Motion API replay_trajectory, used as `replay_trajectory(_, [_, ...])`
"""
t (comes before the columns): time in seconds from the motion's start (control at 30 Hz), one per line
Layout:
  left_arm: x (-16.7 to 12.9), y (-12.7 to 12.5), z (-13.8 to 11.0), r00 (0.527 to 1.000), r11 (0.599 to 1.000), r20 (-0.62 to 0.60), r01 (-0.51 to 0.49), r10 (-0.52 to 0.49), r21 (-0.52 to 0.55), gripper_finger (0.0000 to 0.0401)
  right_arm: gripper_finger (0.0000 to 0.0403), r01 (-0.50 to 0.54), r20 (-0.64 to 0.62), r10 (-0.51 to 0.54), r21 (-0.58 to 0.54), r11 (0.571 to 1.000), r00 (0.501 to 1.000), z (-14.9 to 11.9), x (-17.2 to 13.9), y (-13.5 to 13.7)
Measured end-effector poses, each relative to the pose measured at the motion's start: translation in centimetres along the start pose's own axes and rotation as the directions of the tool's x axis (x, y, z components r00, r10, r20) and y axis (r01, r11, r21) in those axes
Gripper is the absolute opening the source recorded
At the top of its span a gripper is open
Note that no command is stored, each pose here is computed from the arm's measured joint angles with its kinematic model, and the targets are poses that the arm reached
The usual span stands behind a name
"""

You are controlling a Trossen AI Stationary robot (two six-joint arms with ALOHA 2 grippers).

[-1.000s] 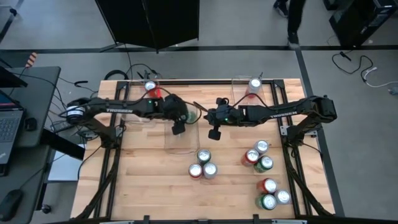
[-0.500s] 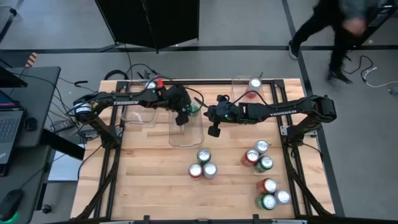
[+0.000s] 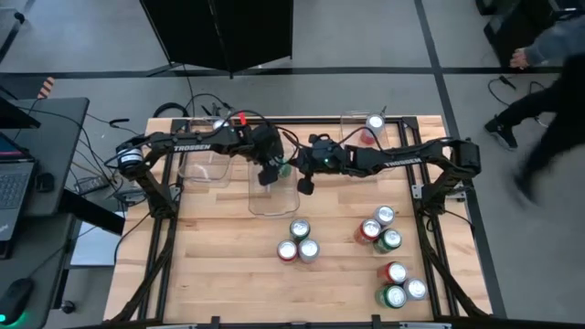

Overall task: Sort soda cans
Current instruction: Put the top green soda can into the bottom transparent bin, then adjust the middle transparent bin

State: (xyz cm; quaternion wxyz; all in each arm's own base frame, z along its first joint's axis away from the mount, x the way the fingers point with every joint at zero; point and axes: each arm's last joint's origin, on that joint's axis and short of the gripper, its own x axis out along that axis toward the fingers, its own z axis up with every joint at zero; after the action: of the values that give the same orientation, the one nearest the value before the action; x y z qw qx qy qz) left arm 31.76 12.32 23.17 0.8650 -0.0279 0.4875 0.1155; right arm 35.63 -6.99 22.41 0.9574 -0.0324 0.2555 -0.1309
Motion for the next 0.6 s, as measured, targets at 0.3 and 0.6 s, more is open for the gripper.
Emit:
replay_trajectory(0.3, [-0.9,0.2,1.2,0.999,0.999,0.035,-0.006,0.004,0.038,0.0356,0.0000,0.015,0.000,-0.015,0.008,1.000,1.000,-0.1,0.1,-0.7])
replay_trajectory(0.6, [-2.2,0.5,1.6,0.992,0.989,0.039,-0.126,0.123,0.080,0.0315,0.0000,0.011,-0.021,-0.011,0.005,1.000,1.000,-0.2,0.0,-0.7])
